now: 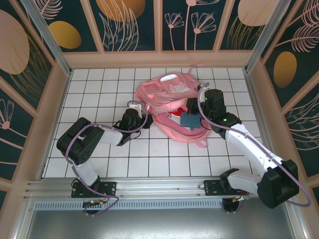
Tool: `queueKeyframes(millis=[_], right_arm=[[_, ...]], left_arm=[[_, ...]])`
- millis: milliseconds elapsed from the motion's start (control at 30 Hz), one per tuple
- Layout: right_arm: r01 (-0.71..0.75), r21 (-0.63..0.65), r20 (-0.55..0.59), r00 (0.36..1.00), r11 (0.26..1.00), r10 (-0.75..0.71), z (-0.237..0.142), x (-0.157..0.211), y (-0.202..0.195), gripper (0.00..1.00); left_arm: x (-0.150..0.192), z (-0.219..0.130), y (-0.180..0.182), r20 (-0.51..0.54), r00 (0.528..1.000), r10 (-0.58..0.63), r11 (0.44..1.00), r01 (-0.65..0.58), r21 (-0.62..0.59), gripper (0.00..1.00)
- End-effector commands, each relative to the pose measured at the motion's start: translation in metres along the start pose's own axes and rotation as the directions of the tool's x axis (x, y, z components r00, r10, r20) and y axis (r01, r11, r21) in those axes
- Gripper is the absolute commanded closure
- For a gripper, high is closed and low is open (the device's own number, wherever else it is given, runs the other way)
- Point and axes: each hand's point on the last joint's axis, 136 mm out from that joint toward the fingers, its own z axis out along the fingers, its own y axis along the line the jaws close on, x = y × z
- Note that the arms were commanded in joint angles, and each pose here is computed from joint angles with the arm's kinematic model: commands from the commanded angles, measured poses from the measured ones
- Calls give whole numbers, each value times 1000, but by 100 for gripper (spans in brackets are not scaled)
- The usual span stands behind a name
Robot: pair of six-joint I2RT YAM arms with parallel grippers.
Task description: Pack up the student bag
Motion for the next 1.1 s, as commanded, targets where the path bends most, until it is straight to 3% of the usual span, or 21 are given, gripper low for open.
queueKeyframes(millis=[0, 67, 100, 133, 167, 367, 533, 667, 1067], right_arm=[[-11, -39, 74, 997, 999, 14, -2, -25, 14, 96], [-11, -39, 75, 997, 999, 14, -2, -25, 14, 96], [-10, -41, 75, 997, 999, 13, -2, -25, 15, 96], [-10, -41, 75, 997, 999, 13, -2, -26, 15, 96], [-10, -41, 73, 997, 999, 12, -2, -25, 16, 96], [-5, -41, 70, 998, 999, 8, -2, -25, 18, 95], [-4, -40, 71, 997, 999, 6, -2, -25, 18, 95], [-2, -33, 71, 997, 999, 4, -3, -24, 17, 95], [0, -33, 71, 997, 999, 3, -3, -23, 17, 95]], left_arm=[[1, -9, -4, -10, 1000, 28, 999, -28, 20, 91], [-3, -16, -10, 1, 999, 38, 999, -38, 37, 88], [-1, -17, -10, -3, 999, 42, 998, -42, 41, 81], [0, -18, -10, -6, 999, 45, 998, -44, 39, 67], [0, -18, -9, -6, 999, 46, 998, -46, 36, 66], [-8, -28, -7, 45, 998, 44, 999, -45, 20, 68], [-8, -27, -1, 51, 998, 34, 999, -34, -3, 79], [-8, -27, 5, 58, 998, 14, 1000, -13, -9, 82], [-10, -14, -16, 27, 999, 20, 995, -23, 92, 78]])
